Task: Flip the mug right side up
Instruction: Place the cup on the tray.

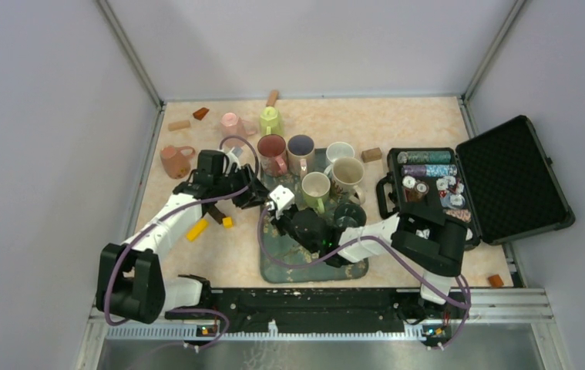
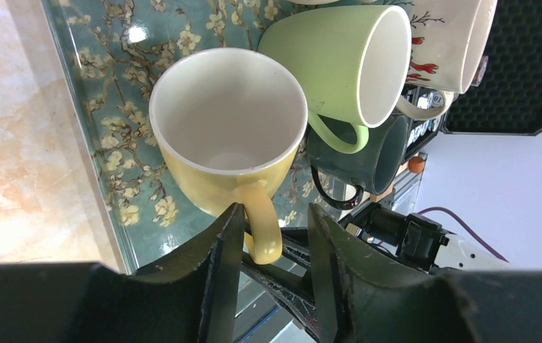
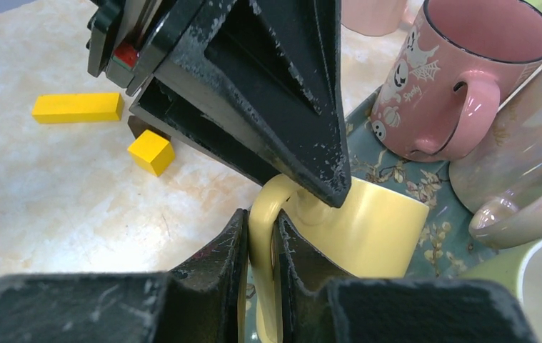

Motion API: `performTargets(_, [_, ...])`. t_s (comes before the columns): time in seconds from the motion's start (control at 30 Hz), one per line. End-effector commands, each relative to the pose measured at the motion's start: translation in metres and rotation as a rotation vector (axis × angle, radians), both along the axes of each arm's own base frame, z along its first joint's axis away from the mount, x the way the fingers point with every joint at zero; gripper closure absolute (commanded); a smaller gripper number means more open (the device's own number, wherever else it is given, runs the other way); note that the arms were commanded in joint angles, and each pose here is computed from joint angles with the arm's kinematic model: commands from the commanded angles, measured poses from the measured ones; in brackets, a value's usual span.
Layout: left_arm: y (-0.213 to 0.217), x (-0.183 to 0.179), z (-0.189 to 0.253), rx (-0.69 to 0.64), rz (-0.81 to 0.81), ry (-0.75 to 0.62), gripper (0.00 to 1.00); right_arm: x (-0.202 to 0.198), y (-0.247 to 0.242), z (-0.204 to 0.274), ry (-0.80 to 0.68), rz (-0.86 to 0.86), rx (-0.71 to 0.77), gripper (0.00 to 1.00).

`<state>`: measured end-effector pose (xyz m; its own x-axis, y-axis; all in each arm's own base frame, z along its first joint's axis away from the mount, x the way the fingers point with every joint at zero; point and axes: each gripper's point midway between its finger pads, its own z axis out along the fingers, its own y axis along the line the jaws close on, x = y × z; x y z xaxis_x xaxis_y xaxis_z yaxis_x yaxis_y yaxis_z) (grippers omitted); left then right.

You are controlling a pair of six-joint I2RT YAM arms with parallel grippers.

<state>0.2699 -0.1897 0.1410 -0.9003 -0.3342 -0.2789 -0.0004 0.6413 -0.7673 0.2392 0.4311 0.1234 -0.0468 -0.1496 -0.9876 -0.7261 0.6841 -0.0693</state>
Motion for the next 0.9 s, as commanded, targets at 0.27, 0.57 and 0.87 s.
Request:
performTargets(0.27, [-0.006,-0.008,-0.011,0.028,-0.050,-0.002,0.76,0.003,0.019,0.035,-0.050,0.015,0.088,1.00])
performTargets(0.57, [-0.002,-0.002,-0.005,0.060,-0.045,-0.050,1.00,-0.001,0.019,0.031,0.016,0.015,0.080,0.85])
performTargets(0.87, [0.001,0.009,0.011,0.103,-0.039,-0.153,1.00,-0.014,0.011,0.032,0.105,0.037,0.084,0.56])
